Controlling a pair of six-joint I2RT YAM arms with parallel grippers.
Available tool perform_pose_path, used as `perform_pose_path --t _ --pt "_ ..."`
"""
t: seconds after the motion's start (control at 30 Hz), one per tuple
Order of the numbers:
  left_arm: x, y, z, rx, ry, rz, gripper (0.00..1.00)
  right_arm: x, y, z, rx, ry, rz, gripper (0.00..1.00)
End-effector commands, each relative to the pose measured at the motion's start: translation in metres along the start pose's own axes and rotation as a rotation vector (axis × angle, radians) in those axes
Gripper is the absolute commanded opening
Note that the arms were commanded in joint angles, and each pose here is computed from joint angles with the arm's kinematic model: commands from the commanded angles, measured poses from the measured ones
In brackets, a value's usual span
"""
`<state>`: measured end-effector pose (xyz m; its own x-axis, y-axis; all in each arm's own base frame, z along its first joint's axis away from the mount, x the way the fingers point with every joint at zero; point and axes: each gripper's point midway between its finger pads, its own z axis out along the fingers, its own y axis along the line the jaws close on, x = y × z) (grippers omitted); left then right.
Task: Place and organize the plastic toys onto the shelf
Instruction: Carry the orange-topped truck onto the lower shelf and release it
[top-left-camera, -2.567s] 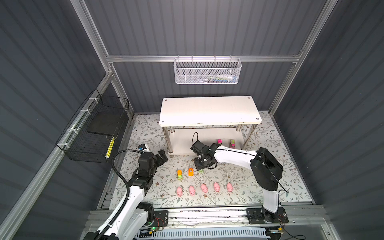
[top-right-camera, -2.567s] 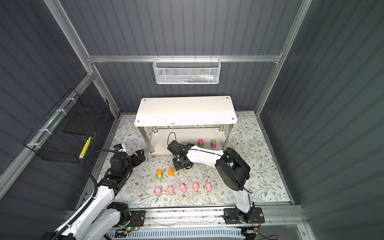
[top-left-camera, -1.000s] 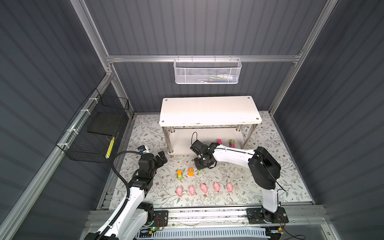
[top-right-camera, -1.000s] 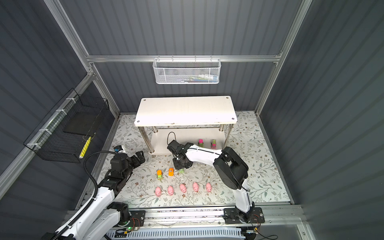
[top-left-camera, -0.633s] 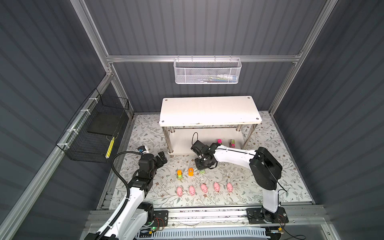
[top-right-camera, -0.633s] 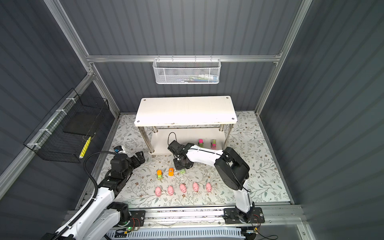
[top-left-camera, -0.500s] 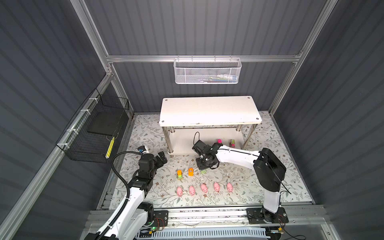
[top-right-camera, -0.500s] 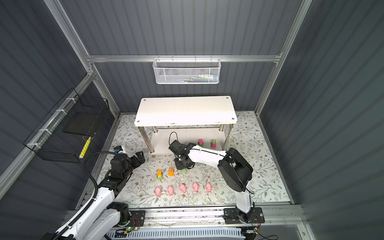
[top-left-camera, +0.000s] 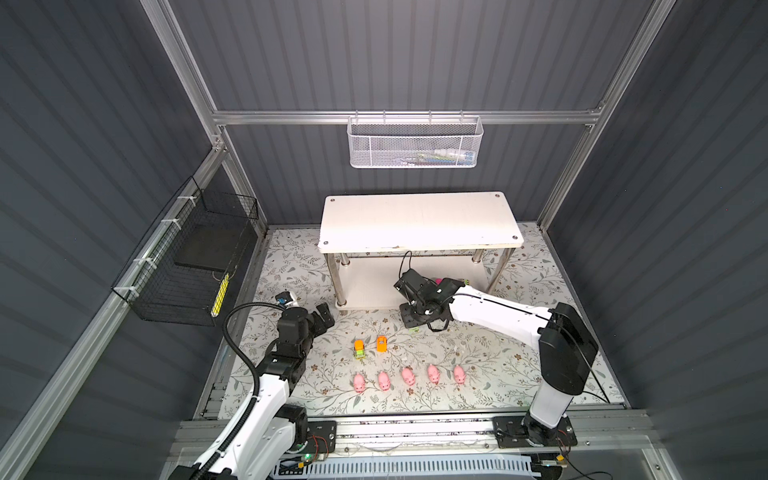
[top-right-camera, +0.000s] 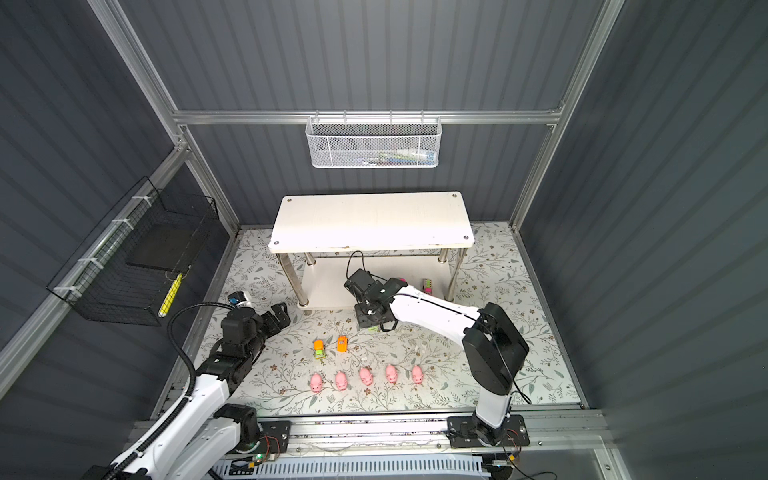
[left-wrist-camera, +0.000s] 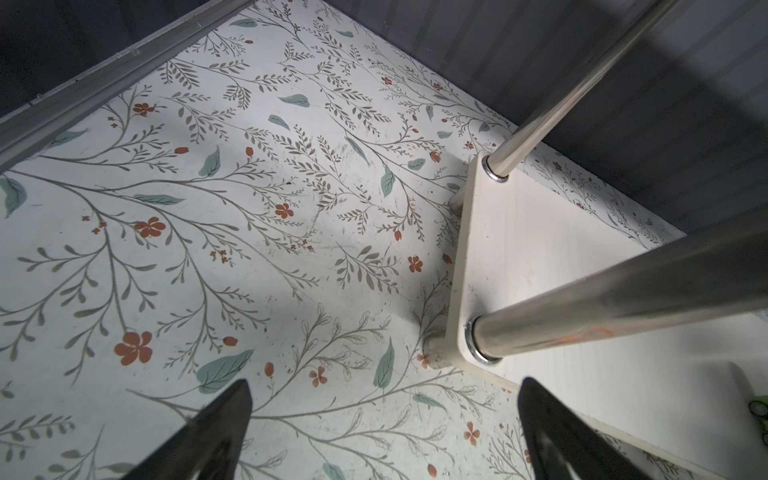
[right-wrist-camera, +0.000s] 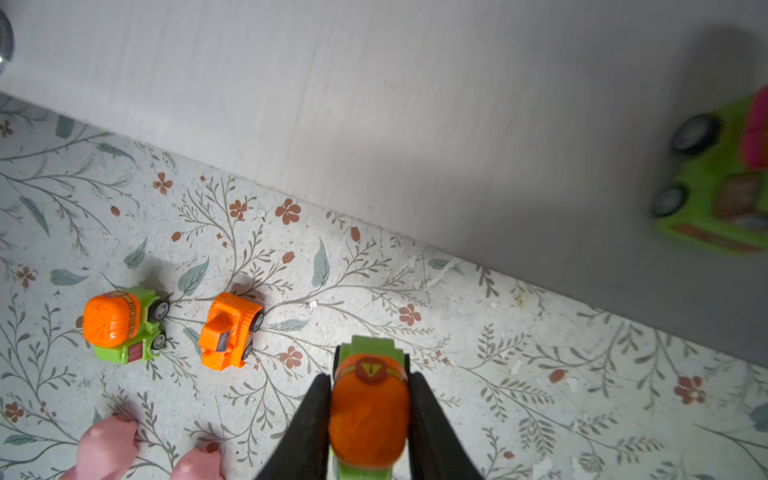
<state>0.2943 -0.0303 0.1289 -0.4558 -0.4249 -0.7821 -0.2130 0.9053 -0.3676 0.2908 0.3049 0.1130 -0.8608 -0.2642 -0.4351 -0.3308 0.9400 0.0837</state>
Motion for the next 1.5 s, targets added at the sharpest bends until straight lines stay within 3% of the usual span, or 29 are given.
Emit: perform_pose_path --t 0.0,0.53,1.03,1.47 --pt "-0.002 -0.002 0.000 -0.003 0.000 0.024 1.00 -0.030 -0.012 -0.017 0.043 -0.112 0.020 0.31" --pt "-0.002 -0.003 0.002 -0.005 0.007 0.030 1.00 -0.103 -0.054 -0.003 0.108 -0.319 0.112 0.32" --pt "0.002 -0.001 0.003 -0.012 0.019 0.031 1.00 -0.108 -0.059 0.023 0.088 -0.373 0.168 0.33" --pt "0.001 -0.001 0.002 -0.012 0.019 0.030 1.00 -0.110 -0.061 0.045 0.085 -0.317 0.179 0.33"
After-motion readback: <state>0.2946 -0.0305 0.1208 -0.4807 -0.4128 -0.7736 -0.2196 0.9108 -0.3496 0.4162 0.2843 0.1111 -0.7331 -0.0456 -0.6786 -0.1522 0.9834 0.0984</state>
